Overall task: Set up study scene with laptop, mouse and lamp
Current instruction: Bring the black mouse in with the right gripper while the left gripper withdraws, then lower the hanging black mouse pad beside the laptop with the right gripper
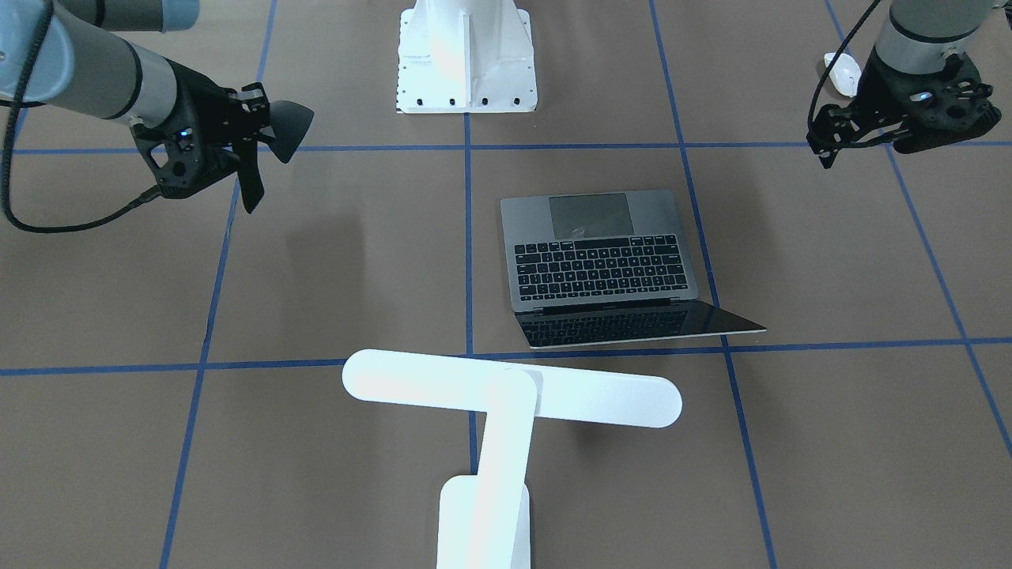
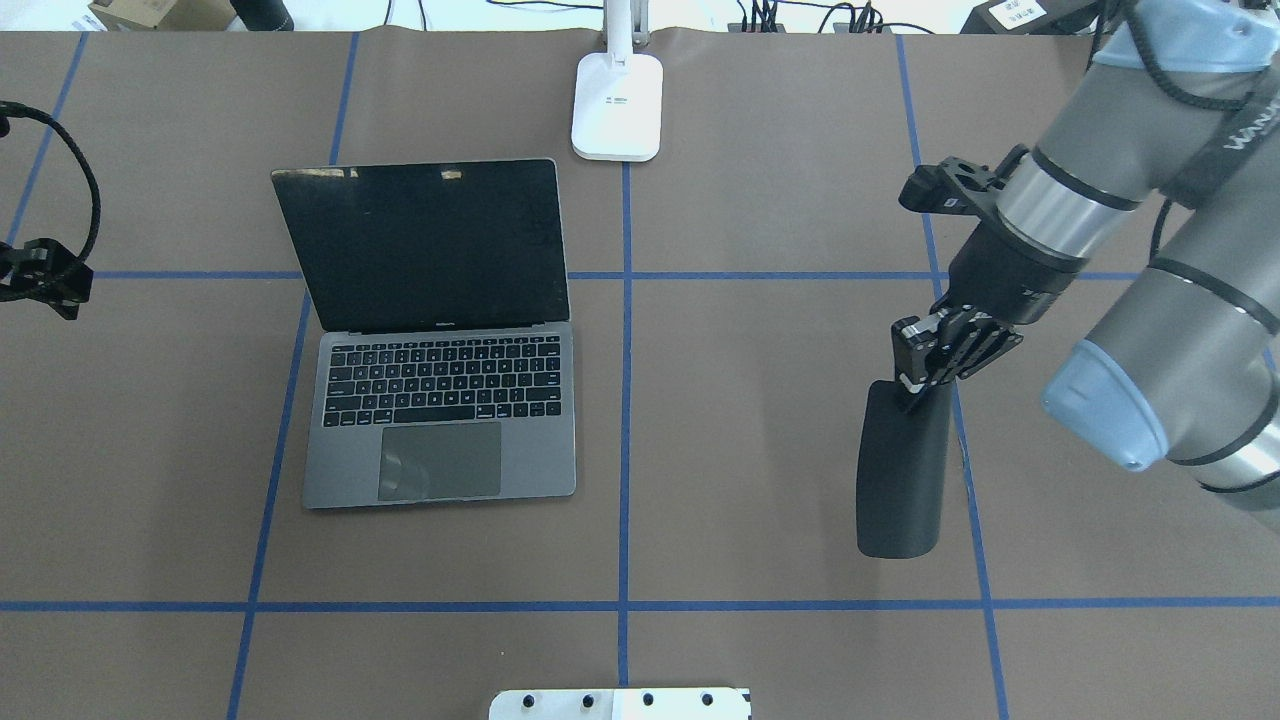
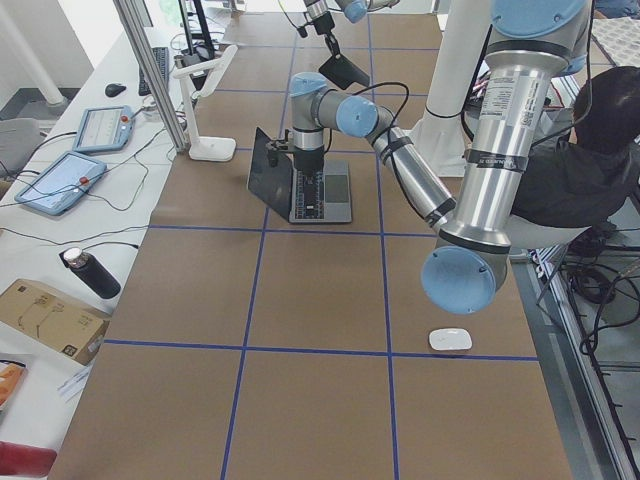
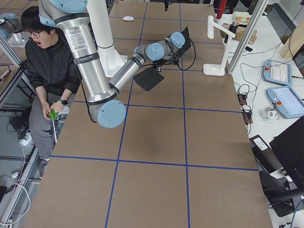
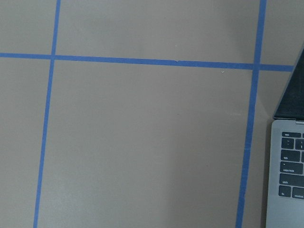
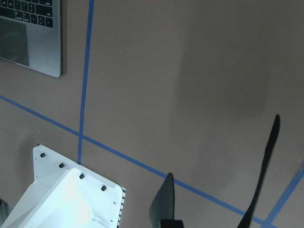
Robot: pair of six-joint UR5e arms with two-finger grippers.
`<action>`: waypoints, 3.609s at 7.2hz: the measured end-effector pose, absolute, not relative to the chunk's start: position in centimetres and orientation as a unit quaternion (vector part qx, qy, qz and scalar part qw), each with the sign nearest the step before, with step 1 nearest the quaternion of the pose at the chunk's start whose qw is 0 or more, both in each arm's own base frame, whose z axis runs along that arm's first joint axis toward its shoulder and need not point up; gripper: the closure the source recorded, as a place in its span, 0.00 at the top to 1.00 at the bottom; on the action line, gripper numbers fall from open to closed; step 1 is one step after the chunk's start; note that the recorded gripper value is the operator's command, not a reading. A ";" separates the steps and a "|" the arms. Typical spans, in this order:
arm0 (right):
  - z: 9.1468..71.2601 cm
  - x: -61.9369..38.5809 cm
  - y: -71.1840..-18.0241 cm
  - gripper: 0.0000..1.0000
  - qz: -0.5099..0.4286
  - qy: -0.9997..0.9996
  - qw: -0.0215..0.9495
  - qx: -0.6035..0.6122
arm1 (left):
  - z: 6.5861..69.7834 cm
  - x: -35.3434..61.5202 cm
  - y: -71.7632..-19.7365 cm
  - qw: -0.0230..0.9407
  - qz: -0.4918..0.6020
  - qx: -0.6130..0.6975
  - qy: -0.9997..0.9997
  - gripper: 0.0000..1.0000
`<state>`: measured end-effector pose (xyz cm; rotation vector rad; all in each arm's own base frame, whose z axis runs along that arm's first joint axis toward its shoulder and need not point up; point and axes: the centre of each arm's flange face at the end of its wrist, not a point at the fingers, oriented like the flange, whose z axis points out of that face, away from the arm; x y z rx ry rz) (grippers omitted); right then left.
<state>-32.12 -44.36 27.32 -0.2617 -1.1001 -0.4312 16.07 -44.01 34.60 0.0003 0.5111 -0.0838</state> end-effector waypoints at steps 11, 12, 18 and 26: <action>26.4 -45.6 -46.1 0.00 -0.204 -0.511 0.821 -0.151 | 36.5 13.3 -45.2 0.969 -0.045 -0.003 0.241 1.00; 25.9 -46.5 -46.9 0.00 -0.202 -0.514 0.820 -0.149 | 36.6 13.2 -45.3 0.969 -0.047 -0.003 0.241 1.00; 23.7 -50.9 -50.9 0.00 -0.204 -0.524 0.818 -0.126 | 37.0 13.0 -45.6 0.970 -0.052 -0.007 0.239 1.00; 21.7 -53.3 -54.2 0.00 -0.182 -0.509 0.837 -0.087 | 37.3 12.8 -45.8 0.970 -0.056 -0.010 0.237 1.00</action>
